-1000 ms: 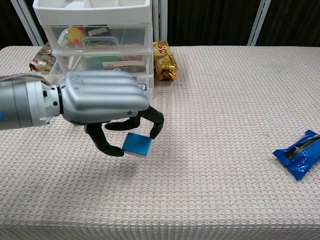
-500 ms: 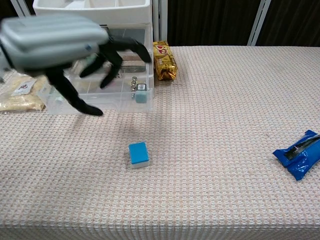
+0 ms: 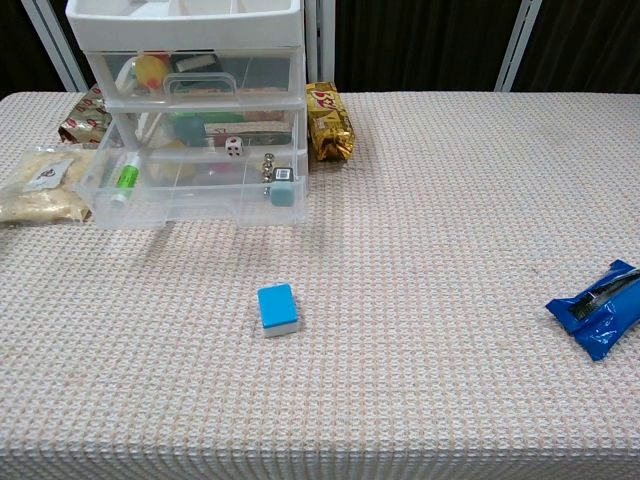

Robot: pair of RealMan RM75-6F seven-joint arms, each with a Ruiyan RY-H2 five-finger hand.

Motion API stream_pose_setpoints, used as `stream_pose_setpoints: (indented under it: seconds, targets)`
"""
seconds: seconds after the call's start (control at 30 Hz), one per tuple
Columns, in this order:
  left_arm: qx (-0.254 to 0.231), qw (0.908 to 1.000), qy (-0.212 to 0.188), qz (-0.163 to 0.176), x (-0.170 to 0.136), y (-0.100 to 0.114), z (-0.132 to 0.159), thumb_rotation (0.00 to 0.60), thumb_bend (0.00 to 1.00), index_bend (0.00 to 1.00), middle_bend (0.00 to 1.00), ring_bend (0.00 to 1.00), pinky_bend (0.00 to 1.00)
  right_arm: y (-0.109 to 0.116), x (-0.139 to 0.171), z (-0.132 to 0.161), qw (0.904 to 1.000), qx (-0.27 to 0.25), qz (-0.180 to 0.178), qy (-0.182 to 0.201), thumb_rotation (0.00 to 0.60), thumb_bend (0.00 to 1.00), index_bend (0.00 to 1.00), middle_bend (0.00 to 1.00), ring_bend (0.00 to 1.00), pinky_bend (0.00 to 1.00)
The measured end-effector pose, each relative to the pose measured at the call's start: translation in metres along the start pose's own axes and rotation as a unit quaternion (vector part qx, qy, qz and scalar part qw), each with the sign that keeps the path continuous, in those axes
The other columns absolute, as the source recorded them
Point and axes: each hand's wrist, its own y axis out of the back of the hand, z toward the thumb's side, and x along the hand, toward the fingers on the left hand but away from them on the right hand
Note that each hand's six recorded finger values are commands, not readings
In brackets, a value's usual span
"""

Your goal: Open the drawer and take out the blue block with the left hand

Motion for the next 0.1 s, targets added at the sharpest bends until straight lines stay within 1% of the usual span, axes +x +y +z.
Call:
stream_pose_setpoints:
  seconds: [0.1]
  targets:
    - [0.005, 0.9996, 0.026, 0.009, -0.027, -0.006, -0.017, 0.600, 0.06, 0.22, 0.27, 0.29, 0.28, -0.003, 0.000, 0.002, 1.0000, 0.002, 0.001, 0.002, 0.600, 0.19, 0.00, 0.00, 0.00, 0.00]
